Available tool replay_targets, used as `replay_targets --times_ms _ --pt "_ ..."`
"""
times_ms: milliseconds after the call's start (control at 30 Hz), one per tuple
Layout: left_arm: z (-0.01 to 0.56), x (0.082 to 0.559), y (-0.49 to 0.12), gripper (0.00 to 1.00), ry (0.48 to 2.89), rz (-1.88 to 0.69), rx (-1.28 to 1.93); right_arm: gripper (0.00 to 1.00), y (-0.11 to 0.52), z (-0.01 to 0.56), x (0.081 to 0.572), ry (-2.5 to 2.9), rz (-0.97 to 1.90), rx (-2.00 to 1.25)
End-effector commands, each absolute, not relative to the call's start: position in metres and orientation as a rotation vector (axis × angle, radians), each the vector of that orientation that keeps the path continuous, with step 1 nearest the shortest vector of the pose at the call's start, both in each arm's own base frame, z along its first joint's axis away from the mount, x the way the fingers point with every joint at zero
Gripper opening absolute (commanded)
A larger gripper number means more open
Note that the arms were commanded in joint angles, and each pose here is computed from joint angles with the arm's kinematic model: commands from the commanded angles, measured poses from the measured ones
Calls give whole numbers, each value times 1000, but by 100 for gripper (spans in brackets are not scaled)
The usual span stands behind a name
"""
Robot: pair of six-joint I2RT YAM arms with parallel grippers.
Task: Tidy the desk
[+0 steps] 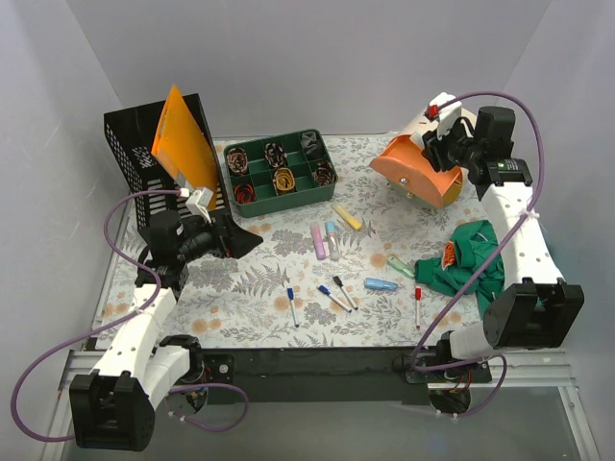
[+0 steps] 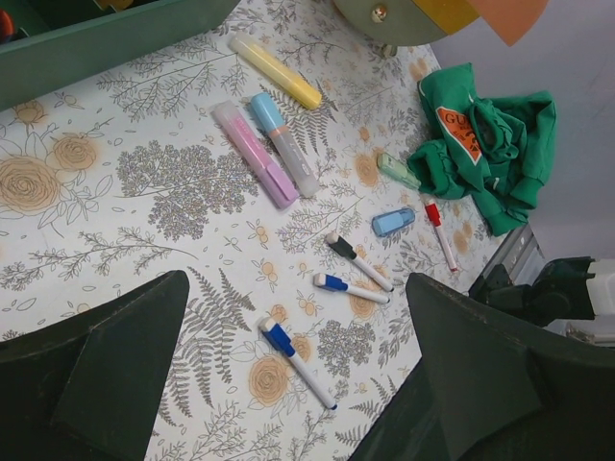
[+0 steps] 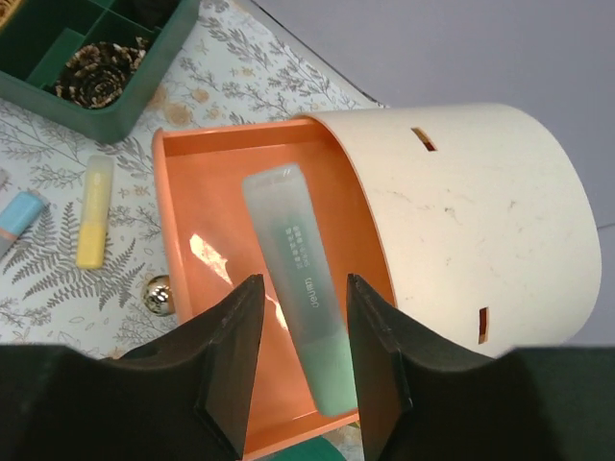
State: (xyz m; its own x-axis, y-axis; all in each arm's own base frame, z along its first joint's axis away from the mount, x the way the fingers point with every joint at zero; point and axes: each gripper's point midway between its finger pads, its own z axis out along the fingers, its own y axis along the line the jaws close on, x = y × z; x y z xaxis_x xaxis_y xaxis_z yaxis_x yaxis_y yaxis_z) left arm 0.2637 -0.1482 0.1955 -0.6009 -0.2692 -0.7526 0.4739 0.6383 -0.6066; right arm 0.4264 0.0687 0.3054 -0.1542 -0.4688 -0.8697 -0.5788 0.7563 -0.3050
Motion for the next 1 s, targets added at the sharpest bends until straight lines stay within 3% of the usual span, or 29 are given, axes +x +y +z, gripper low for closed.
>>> replay_targets --times_ms 0,67,167,400,633,967 --pt "208 265 -151 98 1928 -1068 186 52 62 319 439 1756 82 -795" --pt "207 265 -152 98 1934 -1086 179 60 61 313 441 1773 88 -786" --pt "205 265 -157 98 1942 -1115 171 64 63 319 438 1757 109 -781" --pt "197 262 -203 98 2021 -1125 175 64 64 341 399 1688 181 -732" --pt "161 286 -250 94 2212 -901 -55 64 80 335 335 1573 252 -780" --pt "104 319 -295 80 2409 -552 -41 66 61 310 326 1619 230 -650"
